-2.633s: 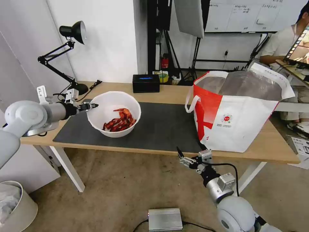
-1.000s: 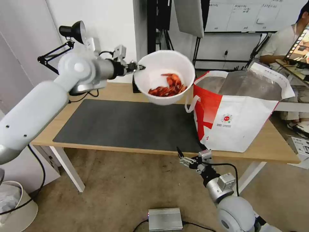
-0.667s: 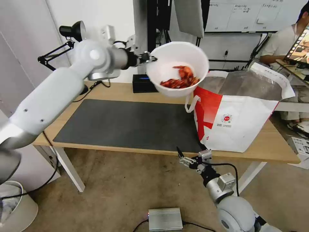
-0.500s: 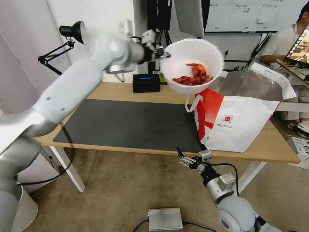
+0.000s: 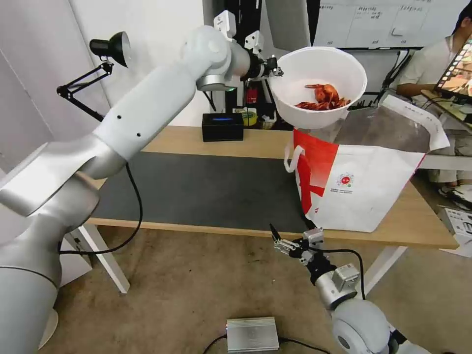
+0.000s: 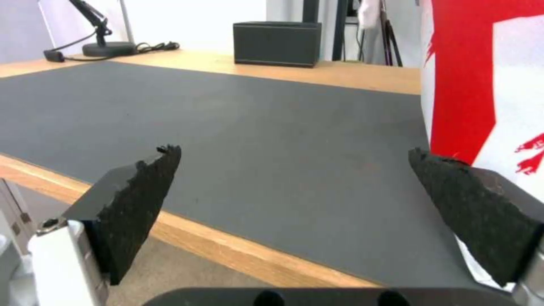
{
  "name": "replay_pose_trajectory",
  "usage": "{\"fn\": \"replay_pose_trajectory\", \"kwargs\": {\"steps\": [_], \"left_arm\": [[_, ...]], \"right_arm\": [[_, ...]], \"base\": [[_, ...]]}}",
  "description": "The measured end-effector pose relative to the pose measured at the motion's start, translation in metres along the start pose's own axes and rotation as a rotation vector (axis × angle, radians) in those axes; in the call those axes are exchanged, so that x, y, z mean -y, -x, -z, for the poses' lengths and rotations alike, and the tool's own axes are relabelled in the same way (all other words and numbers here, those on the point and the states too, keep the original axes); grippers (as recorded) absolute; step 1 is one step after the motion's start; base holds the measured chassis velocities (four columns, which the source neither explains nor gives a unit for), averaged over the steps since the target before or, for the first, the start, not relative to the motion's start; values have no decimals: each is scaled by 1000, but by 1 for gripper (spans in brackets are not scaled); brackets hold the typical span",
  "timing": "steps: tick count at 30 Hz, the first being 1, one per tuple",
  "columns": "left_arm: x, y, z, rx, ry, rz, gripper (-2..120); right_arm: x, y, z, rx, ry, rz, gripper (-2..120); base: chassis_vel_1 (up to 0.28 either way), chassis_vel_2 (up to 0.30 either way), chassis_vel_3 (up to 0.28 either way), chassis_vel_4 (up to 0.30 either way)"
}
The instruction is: Pick up the trash from the table and place it into the takeout bag.
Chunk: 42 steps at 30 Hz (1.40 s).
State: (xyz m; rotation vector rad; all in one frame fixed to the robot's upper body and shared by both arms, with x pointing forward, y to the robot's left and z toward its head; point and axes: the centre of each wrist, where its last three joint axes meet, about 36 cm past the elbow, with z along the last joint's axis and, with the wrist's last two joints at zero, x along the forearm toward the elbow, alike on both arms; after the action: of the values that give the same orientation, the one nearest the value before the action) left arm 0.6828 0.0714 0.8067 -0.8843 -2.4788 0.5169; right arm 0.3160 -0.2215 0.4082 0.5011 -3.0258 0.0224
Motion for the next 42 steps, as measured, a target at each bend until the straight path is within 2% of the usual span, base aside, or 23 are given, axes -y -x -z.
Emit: {"fn": "replay_pose_trajectory", "kwargs": {"steps": [12, 22, 28, 31, 34, 42], "left_arm": [[22, 9, -3, -32, -43, -39, 0], [40, 29, -28, -89, -94, -47, 0], [52, 32, -45, -101, -51, -53, 0], [61, 36, -53, -99, -36, -42, 0], [71, 47, -69, -90, -13, -10, 0], [64, 57, -86, -68, 17, 39, 0]], "right_arm": [[0, 0, 0, 0, 0, 0, 100], [0, 0, 0, 0, 0, 0, 100], [0, 0, 0, 0, 0, 0, 100], [0, 0, 0, 0, 0, 0, 100], [0, 0, 0, 0, 0, 0, 100], [0, 0, 0, 0, 0, 0, 100]], "base": [[0, 0, 0, 0], [0, 0, 0, 0], [0, 0, 0, 0], [0, 0, 0, 0], [0, 0, 0, 0], [0, 0, 0, 0]]}}
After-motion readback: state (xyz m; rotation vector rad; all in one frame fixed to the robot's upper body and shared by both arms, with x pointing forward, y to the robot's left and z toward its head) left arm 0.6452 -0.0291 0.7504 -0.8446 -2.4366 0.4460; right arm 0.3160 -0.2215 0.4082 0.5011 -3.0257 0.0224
